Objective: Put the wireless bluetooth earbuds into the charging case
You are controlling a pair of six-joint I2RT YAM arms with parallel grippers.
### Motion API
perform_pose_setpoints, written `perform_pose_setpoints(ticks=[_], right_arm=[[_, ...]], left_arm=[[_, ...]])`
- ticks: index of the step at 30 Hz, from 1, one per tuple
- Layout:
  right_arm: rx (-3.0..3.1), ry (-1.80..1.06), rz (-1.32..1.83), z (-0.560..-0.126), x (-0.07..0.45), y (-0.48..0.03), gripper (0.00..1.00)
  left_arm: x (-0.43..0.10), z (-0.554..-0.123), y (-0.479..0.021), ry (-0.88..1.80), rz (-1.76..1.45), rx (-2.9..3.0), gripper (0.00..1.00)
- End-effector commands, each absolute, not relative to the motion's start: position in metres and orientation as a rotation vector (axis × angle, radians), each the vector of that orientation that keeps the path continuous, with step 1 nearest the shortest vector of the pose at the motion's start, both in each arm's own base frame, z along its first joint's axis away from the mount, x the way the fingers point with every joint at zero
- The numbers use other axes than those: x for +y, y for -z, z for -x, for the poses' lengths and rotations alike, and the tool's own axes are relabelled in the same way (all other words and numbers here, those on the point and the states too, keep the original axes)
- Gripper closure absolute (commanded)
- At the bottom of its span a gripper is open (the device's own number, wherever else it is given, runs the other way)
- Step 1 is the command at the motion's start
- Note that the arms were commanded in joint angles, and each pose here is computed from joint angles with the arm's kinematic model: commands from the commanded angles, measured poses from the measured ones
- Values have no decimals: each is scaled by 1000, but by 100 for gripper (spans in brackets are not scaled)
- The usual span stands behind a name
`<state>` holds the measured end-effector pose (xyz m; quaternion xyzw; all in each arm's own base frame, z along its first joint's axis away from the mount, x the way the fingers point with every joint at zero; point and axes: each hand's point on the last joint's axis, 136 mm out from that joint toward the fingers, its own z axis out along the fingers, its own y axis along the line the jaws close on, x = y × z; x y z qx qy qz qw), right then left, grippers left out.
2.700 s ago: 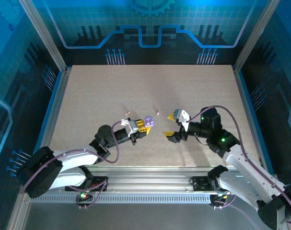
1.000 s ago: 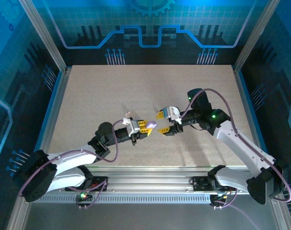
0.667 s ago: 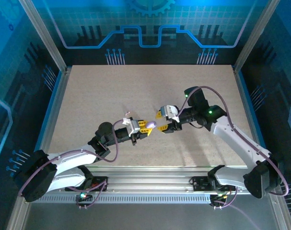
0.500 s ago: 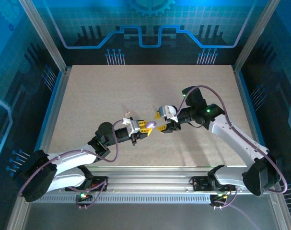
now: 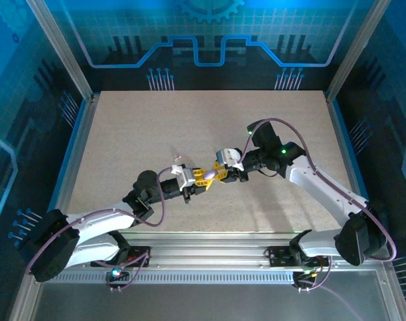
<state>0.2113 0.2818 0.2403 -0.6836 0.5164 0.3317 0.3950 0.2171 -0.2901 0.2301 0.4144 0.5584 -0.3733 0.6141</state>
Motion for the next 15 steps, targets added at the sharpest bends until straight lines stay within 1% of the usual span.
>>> perform_pose_setpoints(ticks=[1,3,5,11,12,14,15], right_arm=[[1290,-841,1752,-209,285,-244,83],[1291,-827,1756,-210,285,-243,84],[1297,-813,1757,-212,283,-241,85],[1394,-773,1767,-228,269,-228,84],[1431,-768,1770,-233,265,-224,84],[1504,-750,1784,-241,257,-215,84],[1552,-735,1784,-247,251,-210,84]], left_arm=[[-292,-216,-250,851,-957,1215,90],[-292,-216,-248,846,-958,1221,86],[-291,-217,-247,839,-955,1228,78],[-286,-226,-238,782,-924,1270,36],[-284,-228,-236,770,-914,1283,31],[-283,-234,-231,743,-904,1313,24],[-282,-237,-228,730,-900,1332,22]])
